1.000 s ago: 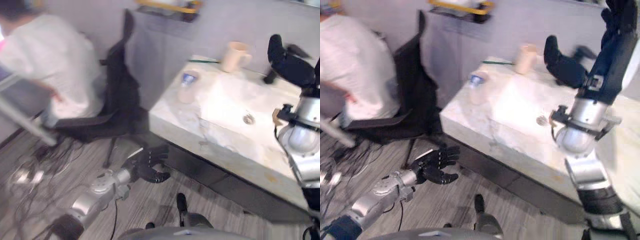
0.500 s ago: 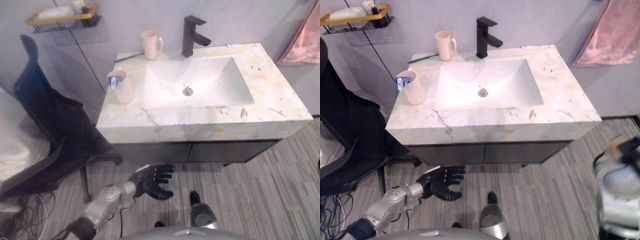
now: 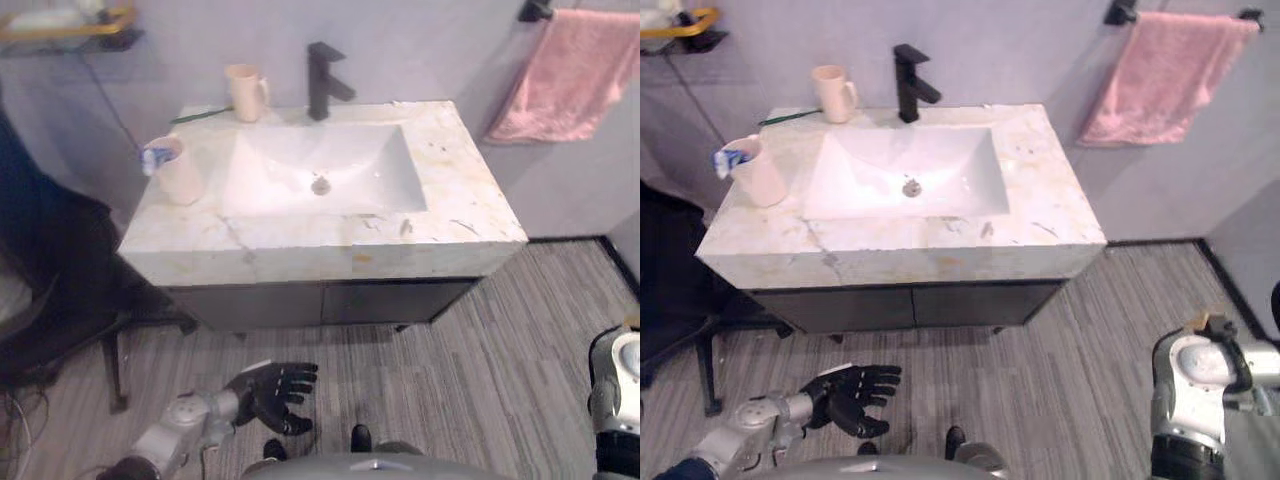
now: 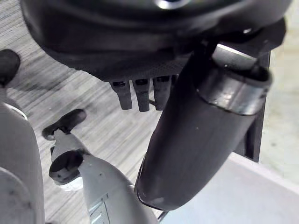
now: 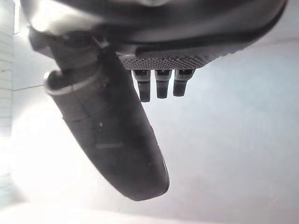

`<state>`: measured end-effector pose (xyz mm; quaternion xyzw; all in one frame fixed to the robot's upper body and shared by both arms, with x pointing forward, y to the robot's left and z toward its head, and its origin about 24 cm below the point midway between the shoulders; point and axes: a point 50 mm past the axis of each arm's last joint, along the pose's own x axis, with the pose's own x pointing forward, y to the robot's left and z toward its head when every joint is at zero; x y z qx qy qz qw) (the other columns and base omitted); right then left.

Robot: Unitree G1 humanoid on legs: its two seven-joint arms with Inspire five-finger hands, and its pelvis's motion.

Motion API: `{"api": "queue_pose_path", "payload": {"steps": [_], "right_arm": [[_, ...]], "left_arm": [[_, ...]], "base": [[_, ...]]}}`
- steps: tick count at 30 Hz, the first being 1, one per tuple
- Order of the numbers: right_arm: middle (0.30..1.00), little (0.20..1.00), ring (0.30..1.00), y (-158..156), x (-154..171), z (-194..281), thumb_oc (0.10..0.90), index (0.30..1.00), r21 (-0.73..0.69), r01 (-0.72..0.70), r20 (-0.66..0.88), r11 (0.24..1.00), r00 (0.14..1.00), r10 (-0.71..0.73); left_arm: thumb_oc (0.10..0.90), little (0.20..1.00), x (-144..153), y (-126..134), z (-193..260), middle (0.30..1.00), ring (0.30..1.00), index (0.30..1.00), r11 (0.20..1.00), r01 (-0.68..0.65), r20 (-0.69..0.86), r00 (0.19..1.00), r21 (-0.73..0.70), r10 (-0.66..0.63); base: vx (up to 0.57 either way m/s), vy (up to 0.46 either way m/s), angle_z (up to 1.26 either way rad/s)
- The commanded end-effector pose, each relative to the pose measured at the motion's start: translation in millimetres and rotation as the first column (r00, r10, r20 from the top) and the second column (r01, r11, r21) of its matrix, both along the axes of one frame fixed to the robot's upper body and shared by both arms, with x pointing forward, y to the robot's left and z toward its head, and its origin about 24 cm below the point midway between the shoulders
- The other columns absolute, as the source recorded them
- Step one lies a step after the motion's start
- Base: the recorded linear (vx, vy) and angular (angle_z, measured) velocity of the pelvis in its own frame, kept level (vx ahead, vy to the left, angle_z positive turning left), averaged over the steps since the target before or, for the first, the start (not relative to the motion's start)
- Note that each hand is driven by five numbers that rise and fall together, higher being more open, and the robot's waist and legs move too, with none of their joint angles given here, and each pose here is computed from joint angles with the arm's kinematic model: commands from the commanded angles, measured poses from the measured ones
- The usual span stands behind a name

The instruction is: Organize the bathroom.

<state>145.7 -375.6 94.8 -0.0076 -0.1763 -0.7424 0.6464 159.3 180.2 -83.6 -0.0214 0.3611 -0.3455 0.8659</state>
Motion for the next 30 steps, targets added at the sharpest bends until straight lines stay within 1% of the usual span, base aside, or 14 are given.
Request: {"api": "queue_pose_path", "payload": {"steps": [1, 5, 8, 9, 10, 12, 18, 21, 22, 23, 25, 26, 29, 30], "right_arm": [[0.900, 0.900, 0.900, -13, -14, 29, 0.800, 0.900, -0.207, -0.006, 0.161, 0.978, 0.986, 0.041], [0.900, 0.900, 0.900, -31, -30, -3, 0.800, 0.900, -0.084, -0.064, 0.098, 0.994, 0.993, 0.072], [0.900, 0.900, 0.900, -39, -27, -33, 0.800, 0.900, 0.065, -0.194, 0.020, 0.979, 0.981, 0.193], [0.900, 0.900, 0.900, -38, -21, -54, 0.800, 0.900, 0.177, -0.277, -0.027, 0.944, 0.958, 0.286], [0.900, 0.900, 0.900, -37, -20, -57, 0.800, 0.900, 0.191, -0.289, -0.024, 0.938, 0.954, 0.299], [0.900, 0.900, 0.900, -14, -13, -91, 0.800, 0.900, 0.299, -0.376, -0.089, 0.877, 0.904, 0.418], [0.900, 0.900, 0.900, 33, -10, -132, 0.800, 0.900, 0.394, -0.450, -0.139, 0.801, 0.833, 0.536], [0.900, 0.900, 0.900, 47, -16, -157, 0.800, 0.900, 0.500, -0.455, -0.166, 0.737, 0.785, 0.597], [0.900, 0.900, 0.900, 54, -18, -166, 0.800, 0.900, 0.541, -0.458, -0.182, 0.705, 0.754, 0.630], [0.900, 0.900, 0.900, 71, -22, -196, 0.800, 0.900, 0.760, -0.358, -0.382, 0.543, 0.431, 0.818], [0.900, 0.900, 0.900, 82, -45, -217, 0.800, 0.900, 0.814, -0.293, -0.393, 0.502, 0.360, 0.846], [0.900, 0.900, 0.900, 91, -59, -231, 0.800, 0.900, 0.878, -0.223, -0.328, 0.423, 0.364, 0.872], [0.900, 0.900, 0.900, 109, -67, -242, 0.800, 0.900, 0.911, -0.143, -0.324, 0.386, 0.331, 0.886], [0.900, 0.900, 0.900, 111, -71, -245, 0.800, 0.900, 0.919, -0.120, -0.331, 0.376, 0.284, 0.900]], "left_arm": [[0.800, 0.900, 38, -3, 34, 0.900, 0.900, 0.900, 0.990, -0.016, 0.179, 0.983, -0.137, 0.041], [0.800, 0.900, 38, -2, 35, 0.900, 0.900, 0.900, 0.994, 0.007, 0.186, 0.982, -0.112, 0.014], [0.800, 0.900, 41, 2, 35, 0.900, 0.900, 0.900, 0.993, -0.034, 0.180, 0.982, -0.110, 0.053], [0.800, 0.900, 45, 5, 34, 0.900, 0.900, 0.900, 0.991, -0.078, 0.170, 0.981, -0.111, 0.097], [0.800, 0.900, 46, 5, 34, 0.900, 0.900, 0.900, 0.990, -0.086, 0.171, 0.980, -0.108, 0.104], [0.800, 0.900, 50, 11, 26, 0.900, 0.900, 0.900, 0.987, -0.150, 0.153, 0.976, -0.056, 0.157], [0.800, 0.900, 45, 4, 6, 0.900, 0.900, 0.900, 0.979, -0.201, 0.139, 0.969, -0.023, 0.202], [0.800, 0.900, 44, -6, -1, 0.900, 0.900, 0.900, 0.987, -0.146, 0.185, 0.974, 0.069, 0.131], [0.800, 0.900, 44, -9, -2, 0.900, 0.900, 0.900, 0.986, -0.113, 0.207, 0.975, 0.124, 0.086], [0.800, 0.900, 43, -10, -3, 0.900, 0.900, 0.900, 0.984, -0.105, 0.210, 0.975, 0.146, 0.073], [0.800, 0.900, 51, -13, 0, 0.900, 0.900, 0.900, 0.978, -0.070, 0.224, 0.974, 0.198, 0.025], [0.800, 0.900, 53, -16, -1, 0.900, 0.900, 0.900, 0.970, -0.031, 0.230, 0.973, 0.240, -0.026], [0.800, 0.900, 55, -20, -7, 0.900, 0.900, 0.900, 0.940, -0.009, 0.266, 0.960, 0.340, -0.087], [0.800, 0.900, 57, -18, -7, 0.900, 0.900, 0.900, 0.918, -0.013, 0.288, 0.951, 0.397, -0.111]], "base": [[-0.25, -0.038, -0.01], [-0.22, -0.033, 0.29], [-0.22, -0.020, 0.10], [-0.19, -0.001, -0.01], [-0.13, 0.056, -0.12], [-0.07, 0.172, -0.29], [-0.06, 0.141, 0.30], [-0.06, 0.074, 0.23], [0.00, 0.055, 0.27], [-0.04, 0.046, 0.24], [-0.05, 0.031, 0.10], [-0.02, 0.022, 0.04], [-0.03, 0.032, 0.07], [0.00, 0.000, 0.00]]}}
